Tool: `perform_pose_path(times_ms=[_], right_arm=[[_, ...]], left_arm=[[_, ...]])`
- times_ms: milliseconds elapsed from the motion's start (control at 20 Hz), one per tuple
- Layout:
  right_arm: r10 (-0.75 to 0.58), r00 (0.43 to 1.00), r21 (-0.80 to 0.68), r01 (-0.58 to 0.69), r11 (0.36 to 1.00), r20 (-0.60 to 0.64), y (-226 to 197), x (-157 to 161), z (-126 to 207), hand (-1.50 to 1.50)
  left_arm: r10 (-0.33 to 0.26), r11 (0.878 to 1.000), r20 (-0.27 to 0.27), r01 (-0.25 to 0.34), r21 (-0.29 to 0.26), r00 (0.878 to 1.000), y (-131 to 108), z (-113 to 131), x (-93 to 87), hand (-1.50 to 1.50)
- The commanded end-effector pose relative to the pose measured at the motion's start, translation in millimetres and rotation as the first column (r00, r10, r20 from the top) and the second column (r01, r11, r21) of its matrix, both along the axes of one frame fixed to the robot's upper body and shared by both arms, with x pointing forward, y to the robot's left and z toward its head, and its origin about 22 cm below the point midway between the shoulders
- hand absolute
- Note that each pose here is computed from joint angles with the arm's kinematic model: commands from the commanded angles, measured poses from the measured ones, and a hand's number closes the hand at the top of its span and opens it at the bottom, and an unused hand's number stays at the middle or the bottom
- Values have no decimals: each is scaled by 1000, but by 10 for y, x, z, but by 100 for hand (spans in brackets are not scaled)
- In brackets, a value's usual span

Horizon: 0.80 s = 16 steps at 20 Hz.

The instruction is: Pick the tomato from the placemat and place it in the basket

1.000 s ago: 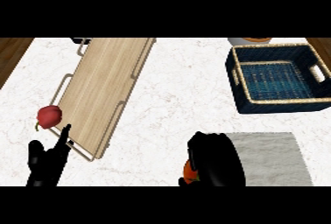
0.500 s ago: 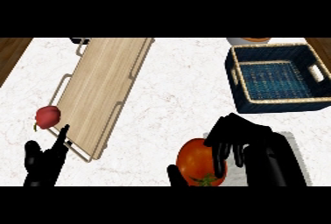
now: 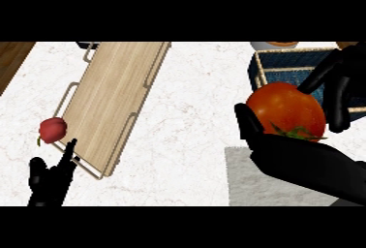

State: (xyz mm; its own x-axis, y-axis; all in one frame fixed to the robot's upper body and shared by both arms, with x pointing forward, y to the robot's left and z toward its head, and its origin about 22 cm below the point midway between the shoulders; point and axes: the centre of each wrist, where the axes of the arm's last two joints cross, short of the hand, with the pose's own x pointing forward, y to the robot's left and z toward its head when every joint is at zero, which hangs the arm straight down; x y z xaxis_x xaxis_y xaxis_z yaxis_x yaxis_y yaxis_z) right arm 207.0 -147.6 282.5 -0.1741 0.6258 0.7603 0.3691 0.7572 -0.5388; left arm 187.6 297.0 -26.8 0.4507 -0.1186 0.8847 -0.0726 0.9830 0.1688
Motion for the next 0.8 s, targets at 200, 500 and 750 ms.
perform_pose_path(times_ms=[200,500,750], right_arm=[[-140,985,-3,140,990,-101,-385,436,528,150],[-184,975,-46,179,983,-128,-754,889,852,150],[-177,973,-63,169,984,-147,-966,1172,786,150]], left_arm=[[1,999,-105,-5,-32,995,-86,-199,34,0],[-25,999,-91,21,-49,996,-92,-162,-71,0],[-22,999,-94,18,-37,995,-82,-170,44,0]])
